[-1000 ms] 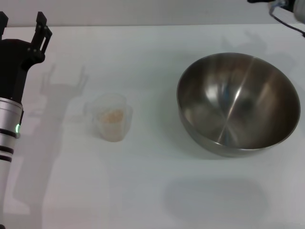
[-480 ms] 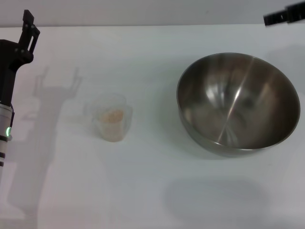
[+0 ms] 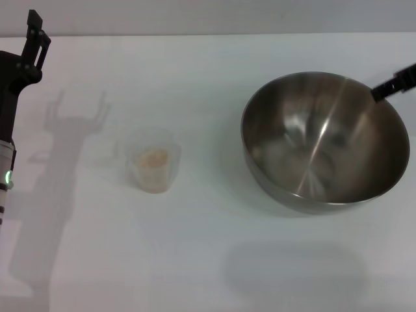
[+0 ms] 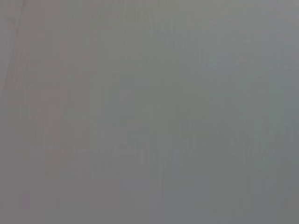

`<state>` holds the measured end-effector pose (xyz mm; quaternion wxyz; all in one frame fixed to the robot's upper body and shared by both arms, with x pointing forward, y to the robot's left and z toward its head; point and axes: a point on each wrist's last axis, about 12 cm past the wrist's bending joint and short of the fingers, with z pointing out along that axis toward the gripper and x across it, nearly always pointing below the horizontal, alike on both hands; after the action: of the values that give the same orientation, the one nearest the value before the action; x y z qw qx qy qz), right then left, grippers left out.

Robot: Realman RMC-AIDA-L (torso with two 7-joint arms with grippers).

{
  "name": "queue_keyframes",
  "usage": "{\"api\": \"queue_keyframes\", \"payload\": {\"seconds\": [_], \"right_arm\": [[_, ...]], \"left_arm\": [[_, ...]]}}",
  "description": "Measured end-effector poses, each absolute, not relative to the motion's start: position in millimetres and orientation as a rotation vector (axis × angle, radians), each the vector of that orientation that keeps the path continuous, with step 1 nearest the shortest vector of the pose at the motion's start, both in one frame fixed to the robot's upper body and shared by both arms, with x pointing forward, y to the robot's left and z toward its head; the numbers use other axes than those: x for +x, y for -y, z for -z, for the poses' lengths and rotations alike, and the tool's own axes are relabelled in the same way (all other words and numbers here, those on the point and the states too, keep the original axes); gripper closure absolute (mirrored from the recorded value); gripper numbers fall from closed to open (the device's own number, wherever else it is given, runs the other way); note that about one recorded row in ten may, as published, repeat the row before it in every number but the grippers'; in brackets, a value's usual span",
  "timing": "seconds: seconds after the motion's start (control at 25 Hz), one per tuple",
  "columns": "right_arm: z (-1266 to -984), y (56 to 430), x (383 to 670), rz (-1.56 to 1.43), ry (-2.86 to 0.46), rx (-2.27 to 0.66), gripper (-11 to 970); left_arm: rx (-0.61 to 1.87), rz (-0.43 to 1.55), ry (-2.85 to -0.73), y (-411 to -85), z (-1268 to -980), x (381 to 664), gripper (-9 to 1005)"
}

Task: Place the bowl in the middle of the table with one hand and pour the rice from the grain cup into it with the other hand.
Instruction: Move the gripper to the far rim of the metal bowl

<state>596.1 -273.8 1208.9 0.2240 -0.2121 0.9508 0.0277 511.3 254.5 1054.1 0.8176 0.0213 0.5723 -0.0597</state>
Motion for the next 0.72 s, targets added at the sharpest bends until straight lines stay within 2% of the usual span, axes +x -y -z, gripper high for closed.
{"api": "queue_keyframes", "payload": {"seconds": [0.24, 0.32, 0.68, 0.72], "right_arm": [[-1190, 271, 596, -0.106, -2.69, -0.633, 207], [-1180, 268, 596, -0.128, -2.716, -0.659, 223], [-1166, 273, 592, -0.167, -2.728, -0.639, 295], [-1164, 273, 591, -0.169, -2.728, -0.645, 332]], "left_arm": [[0.044, 0.127, -1.218, -255, -1055, 512, 183], [0.043, 0.127, -1.218, -254, -1055, 512, 183], [0.043, 0.128, -1.218, -254, -1055, 512, 185], [0.043, 0.128, -1.219, -254, -1054, 512, 185]]}}
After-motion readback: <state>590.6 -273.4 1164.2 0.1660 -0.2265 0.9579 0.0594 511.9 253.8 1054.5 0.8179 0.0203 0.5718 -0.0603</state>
